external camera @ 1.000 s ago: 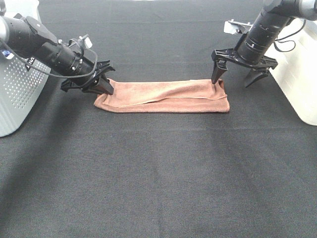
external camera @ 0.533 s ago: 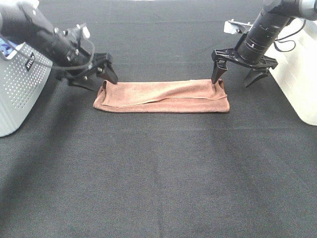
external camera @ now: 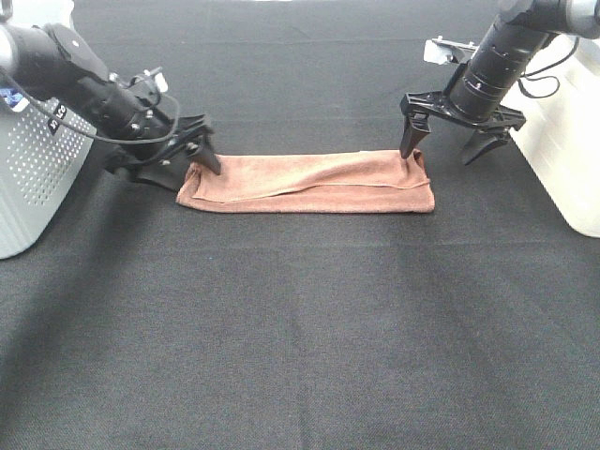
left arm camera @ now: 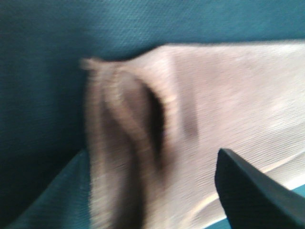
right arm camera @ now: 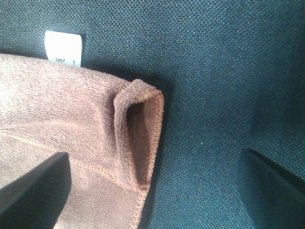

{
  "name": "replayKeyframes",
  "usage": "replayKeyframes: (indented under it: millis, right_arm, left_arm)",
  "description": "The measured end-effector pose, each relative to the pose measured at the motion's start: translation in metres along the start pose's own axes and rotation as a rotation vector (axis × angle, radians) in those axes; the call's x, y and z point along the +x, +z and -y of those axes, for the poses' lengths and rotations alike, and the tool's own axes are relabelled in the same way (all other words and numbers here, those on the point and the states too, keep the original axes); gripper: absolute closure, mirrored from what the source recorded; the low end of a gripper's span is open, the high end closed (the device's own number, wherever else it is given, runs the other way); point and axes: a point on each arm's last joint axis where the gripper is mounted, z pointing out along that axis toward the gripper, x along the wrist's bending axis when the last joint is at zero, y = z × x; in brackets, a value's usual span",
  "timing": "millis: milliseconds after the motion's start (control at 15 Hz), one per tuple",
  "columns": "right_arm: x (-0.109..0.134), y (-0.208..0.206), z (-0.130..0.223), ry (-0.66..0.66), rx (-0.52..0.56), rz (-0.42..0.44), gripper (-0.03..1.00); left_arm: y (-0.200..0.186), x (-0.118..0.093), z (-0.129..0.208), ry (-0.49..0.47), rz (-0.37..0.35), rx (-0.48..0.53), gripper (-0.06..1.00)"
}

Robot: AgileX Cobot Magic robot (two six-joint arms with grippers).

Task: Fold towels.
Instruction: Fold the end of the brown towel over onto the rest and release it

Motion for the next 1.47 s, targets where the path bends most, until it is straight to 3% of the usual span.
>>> replayKeyframes:
  millis: [200, 267, 467, 533, 867, 1200, 1333, 1467]
  right_arm:
    - [0.000, 0.000, 0.000, 0.000, -0.001, 0.000, 0.09]
    - [0.000, 0.000, 0.000, 0.000, -0.005, 0.000, 0.09]
    - [0.000, 0.000, 0.000, 0.000, -0.005, 0.000, 0.09]
    - [0.000, 0.000, 0.000, 0.000, -0.005, 0.000, 0.09]
    - [0.000, 0.000, 0.000, 0.000, -0.005, 0.000, 0.09]
    - [0.000, 0.000, 0.000, 0.000, -0.004, 0.000, 0.09]
    - [0.000, 0.000, 0.000, 0.000, 0.001, 0.000, 0.09]
    - [0.000, 0.000, 0.000, 0.000, 0.002, 0.000, 0.09]
  left_arm:
    - [0.009, 0.000, 0.000, -0.020, 0.046, 0.001, 0.37]
    - [0.010, 0.000, 0.000, -0.021, 0.045, 0.001, 0.46]
    - [0.008, 0.003, -0.001, 0.033, -0.004, -0.008, 0.89]
    - [0.004, 0.003, -0.004, 0.066, -0.025, -0.016, 0.92]
    - [-0.024, -0.015, -0.024, 0.134, -0.071, 0.011, 0.92]
    - [-0.085, -0.040, -0.052, 0.189, -0.232, 0.037, 0.92]
    - [-0.103, -0.057, -0.059, 0.159, -0.191, -0.021, 0.92]
    - [-0.100, -0.081, -0.052, 0.139, -0.073, -0.005, 0.92]
